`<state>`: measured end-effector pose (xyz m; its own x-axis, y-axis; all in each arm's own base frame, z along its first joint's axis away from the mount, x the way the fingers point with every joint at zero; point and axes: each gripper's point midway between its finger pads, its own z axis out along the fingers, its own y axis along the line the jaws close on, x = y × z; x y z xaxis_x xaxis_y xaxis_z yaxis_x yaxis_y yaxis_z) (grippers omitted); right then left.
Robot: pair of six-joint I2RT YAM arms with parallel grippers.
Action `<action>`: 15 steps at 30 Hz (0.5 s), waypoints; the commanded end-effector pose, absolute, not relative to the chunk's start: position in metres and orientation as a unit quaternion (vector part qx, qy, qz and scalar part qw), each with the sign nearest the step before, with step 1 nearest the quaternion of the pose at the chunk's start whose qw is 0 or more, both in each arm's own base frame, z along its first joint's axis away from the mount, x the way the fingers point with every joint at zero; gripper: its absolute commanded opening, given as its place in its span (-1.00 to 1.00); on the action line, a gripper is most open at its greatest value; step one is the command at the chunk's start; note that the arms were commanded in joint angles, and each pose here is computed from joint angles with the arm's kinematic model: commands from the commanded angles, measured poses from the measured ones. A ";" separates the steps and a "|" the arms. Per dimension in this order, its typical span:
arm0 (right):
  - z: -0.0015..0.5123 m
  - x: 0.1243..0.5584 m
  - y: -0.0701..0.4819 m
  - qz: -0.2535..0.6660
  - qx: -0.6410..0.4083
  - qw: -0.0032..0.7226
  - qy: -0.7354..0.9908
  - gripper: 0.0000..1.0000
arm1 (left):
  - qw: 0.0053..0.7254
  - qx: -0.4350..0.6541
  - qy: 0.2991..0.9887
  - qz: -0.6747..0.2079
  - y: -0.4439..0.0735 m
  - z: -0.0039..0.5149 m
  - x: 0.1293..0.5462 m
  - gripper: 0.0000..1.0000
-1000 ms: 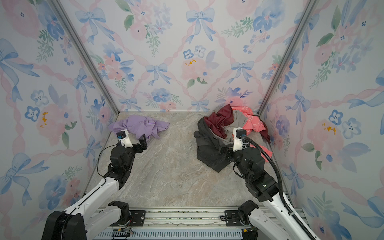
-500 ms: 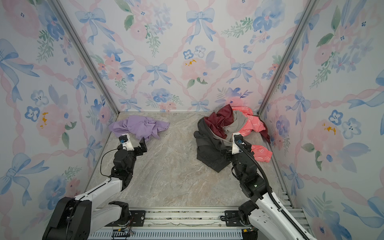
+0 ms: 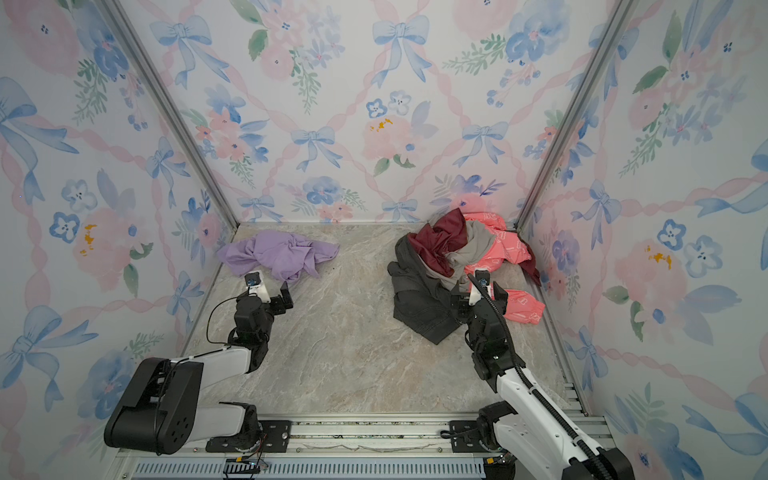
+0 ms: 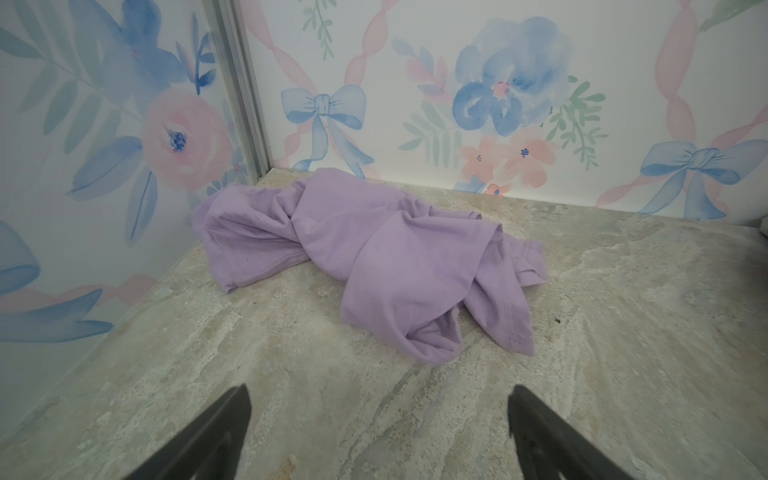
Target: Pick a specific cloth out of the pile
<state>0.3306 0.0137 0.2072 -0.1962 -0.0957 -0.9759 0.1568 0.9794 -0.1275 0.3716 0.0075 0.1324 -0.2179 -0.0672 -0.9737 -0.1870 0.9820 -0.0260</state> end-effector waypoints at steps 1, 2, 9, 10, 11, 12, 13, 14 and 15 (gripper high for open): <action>0.205 0.339 0.003 -0.096 0.041 0.654 0.749 0.94 | 0.637 -0.068 0.766 0.054 0.008 0.135 0.371 0.96; 0.199 0.342 -0.001 -0.098 0.045 0.649 0.753 0.94 | 0.640 -0.064 0.764 0.053 0.007 0.134 0.371 0.96; 0.167 0.353 -0.015 -0.093 0.066 0.647 0.754 0.94 | 0.672 -0.095 0.733 0.046 0.022 0.141 0.360 0.96; 0.162 0.354 -0.017 -0.094 0.068 0.649 0.752 0.94 | 0.678 -0.098 0.727 0.043 0.023 0.140 0.356 0.96; 0.154 0.355 -0.017 -0.093 0.068 0.647 0.754 0.94 | 0.685 -0.089 0.722 0.038 0.019 0.142 0.355 0.96; 0.147 0.357 -0.015 -0.093 0.062 0.643 0.757 0.94 | 0.684 -0.081 0.724 0.039 0.016 0.141 0.355 0.96; 0.138 0.359 -0.013 -0.090 0.058 0.636 0.764 0.94 | 0.685 -0.077 0.723 0.041 0.014 0.140 0.354 0.96; 0.133 0.362 -0.009 -0.092 0.052 0.636 0.764 0.94 | 0.685 -0.073 0.724 0.043 0.012 0.139 0.354 0.96; 0.130 0.363 -0.006 -0.096 0.042 0.641 0.760 0.94 | 0.683 -0.068 0.726 0.045 0.011 0.136 0.354 0.96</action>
